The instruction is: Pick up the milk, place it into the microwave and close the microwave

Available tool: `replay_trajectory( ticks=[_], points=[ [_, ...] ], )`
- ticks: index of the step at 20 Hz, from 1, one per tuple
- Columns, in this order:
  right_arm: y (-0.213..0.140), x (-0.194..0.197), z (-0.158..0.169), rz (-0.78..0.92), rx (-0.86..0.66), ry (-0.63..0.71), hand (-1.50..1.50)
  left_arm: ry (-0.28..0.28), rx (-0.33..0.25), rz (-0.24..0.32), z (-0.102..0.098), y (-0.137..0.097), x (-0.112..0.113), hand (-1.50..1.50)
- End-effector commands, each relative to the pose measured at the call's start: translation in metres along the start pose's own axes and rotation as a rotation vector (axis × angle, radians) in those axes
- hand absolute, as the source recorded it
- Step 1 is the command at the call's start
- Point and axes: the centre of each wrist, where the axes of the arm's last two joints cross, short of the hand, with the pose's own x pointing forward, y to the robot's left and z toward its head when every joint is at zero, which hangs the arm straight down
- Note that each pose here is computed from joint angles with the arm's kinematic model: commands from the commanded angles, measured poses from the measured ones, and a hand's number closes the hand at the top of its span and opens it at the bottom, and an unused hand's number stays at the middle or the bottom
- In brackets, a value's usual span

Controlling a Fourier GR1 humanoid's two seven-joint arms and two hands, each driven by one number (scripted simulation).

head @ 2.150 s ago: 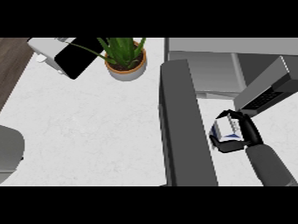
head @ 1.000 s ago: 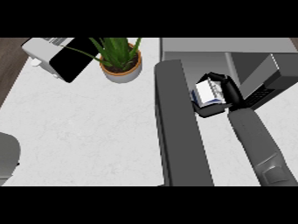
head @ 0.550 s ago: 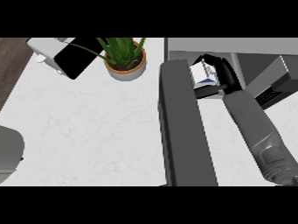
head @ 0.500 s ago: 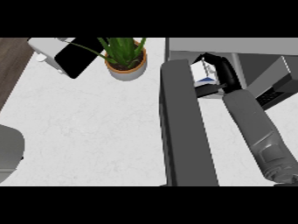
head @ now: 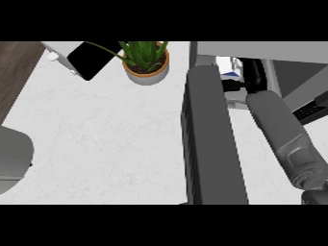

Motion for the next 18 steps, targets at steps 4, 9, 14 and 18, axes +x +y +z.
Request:
replay_trajectory(
  ticks=[4,9,14,18],
  points=[
    [-0.013,0.001,-0.009,0.066,-0.122,0.011,-1.50,-0.019,-0.015,-0.021,-0.017,0.003,-0.008,-1.50],
    [-0.002,-0.006,0.002,0.149,-0.026,-0.009,-1.50,-0.019,-0.072,-0.026,-0.021,0.009,-0.009,-1.50],
    [0.005,0.001,0.000,0.057,0.010,-0.005,-1.50,0.012,-0.116,-0.023,-0.019,0.003,-0.018,-1.50],
    [0.005,-0.004,0.004,-0.050,0.053,-0.016,-1.50,-0.007,-0.123,-0.010,-0.026,-0.003,-0.021,-1.50]
  ],
)
